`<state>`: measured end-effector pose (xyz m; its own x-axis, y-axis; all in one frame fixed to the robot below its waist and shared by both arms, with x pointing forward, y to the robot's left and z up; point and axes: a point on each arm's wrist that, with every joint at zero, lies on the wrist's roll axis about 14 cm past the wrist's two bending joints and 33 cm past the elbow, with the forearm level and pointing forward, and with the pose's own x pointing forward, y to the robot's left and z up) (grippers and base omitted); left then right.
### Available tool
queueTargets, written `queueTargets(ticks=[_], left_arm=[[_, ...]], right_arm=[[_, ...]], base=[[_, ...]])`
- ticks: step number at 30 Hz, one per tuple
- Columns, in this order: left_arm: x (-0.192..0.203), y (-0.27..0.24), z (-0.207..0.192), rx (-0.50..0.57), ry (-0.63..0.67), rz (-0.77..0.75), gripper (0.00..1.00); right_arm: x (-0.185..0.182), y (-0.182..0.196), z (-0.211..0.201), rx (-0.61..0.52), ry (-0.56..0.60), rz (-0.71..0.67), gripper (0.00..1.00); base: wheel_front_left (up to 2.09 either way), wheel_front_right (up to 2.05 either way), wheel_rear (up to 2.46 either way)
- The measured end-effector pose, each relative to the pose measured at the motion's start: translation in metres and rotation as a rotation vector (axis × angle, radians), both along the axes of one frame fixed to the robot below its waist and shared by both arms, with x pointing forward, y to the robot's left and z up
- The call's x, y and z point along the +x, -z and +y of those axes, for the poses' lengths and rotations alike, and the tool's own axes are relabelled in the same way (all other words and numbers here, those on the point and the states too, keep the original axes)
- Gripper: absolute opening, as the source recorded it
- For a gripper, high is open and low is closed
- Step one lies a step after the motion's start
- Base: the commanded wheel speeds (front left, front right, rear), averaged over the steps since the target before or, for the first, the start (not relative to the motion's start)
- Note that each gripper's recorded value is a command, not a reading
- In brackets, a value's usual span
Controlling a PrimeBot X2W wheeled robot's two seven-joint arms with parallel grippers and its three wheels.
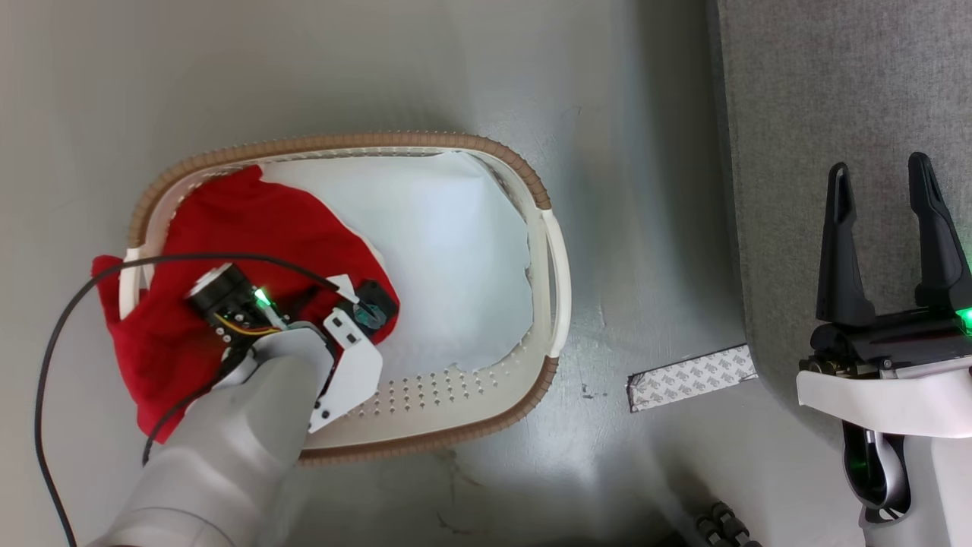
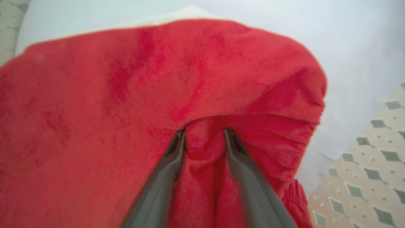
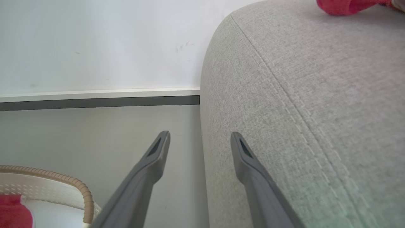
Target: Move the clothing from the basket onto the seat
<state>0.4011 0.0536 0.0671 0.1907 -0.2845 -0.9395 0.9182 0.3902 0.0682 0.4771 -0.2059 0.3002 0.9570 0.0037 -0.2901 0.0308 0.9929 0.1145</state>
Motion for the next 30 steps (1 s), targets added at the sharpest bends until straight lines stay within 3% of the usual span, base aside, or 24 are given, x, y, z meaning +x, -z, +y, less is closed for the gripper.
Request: queueTargets(ticks=[3,5,18,30], left_arm=[[0.001,-0.002,-0.003,-0.013,-0.005,0.001,0.31],[0.001,-0.003,-0.004,-0.018,-0.012,0.005,0.00],[0.014,-0.044,-0.019,-0.135,-0.149,-0.039,0.00],[0.019,-0.138,0.000,-0.296,-0.385,-0.202,0.00]], right_arm=[[0.000,0.000,0.000,-0.001,-0.001,0.000,1.00],[0.001,0.000,0.001,-0.003,-0.001,0.000,1.00],[0.001,-0.012,0.014,0.020,-0.030,-0.006,1.00],[-0.010,-0.074,0.039,0.063,-0.080,-0.101,1.00]], base=[[0.00,0.00,0.00],[0.00,0.00,0.00],[0.00,0.00,0.00],[0.00,0.00,0.00]])
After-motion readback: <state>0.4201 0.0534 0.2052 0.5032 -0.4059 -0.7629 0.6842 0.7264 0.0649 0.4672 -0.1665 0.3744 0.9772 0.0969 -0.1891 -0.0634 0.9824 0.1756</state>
